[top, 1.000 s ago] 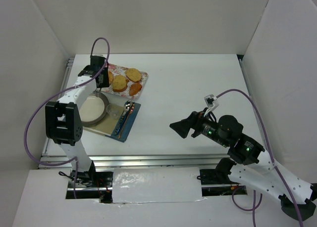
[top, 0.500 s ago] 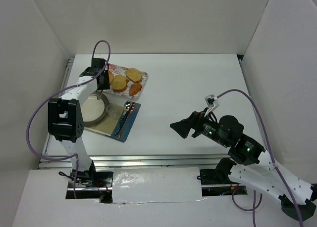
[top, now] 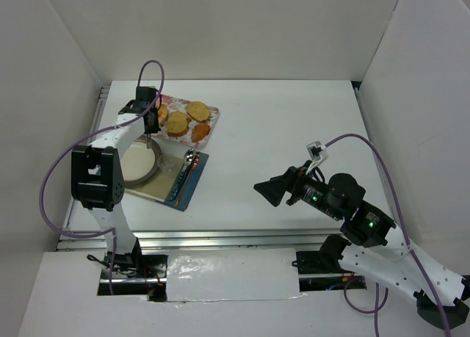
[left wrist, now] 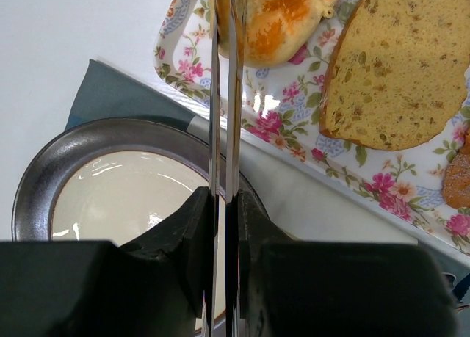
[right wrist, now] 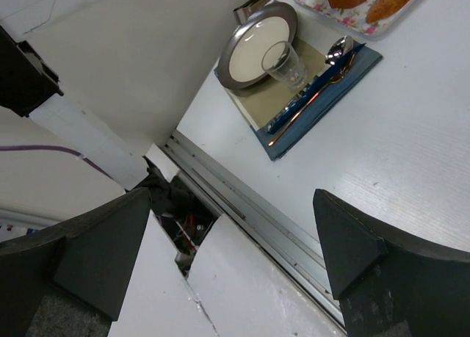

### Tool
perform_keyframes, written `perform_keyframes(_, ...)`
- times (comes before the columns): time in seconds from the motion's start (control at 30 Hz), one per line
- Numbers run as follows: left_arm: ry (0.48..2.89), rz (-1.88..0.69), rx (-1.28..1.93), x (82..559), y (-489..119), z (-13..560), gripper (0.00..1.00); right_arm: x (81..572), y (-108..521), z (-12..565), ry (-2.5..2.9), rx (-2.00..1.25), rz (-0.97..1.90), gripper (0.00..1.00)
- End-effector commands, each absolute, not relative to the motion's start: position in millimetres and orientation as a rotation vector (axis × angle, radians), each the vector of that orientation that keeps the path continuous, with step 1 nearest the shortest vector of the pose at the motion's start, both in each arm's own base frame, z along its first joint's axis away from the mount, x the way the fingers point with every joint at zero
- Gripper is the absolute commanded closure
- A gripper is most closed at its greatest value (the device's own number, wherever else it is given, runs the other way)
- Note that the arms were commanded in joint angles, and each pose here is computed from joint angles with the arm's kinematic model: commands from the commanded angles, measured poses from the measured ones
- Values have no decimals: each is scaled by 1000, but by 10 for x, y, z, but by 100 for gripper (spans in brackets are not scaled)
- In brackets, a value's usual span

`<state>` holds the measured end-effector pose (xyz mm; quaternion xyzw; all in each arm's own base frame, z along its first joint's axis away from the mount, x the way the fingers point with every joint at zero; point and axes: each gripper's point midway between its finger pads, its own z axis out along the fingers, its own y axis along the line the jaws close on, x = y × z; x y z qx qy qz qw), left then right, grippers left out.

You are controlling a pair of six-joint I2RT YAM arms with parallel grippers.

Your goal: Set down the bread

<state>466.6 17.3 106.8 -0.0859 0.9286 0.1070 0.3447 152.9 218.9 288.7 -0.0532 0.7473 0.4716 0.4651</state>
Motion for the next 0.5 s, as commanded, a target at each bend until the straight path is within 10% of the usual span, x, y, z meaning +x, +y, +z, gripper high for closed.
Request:
perform_keyframes(0.0, 2302, 266, -272, 4747, 212, 1393, 93, 1541, 2205, 2981, 1794, -126, 1176, 0)
perform_keyframes(0.47, 2172, 333, -452, 4392, 202, 2203, 100, 1541, 2189, 3002, 1787, -124, 1173, 0)
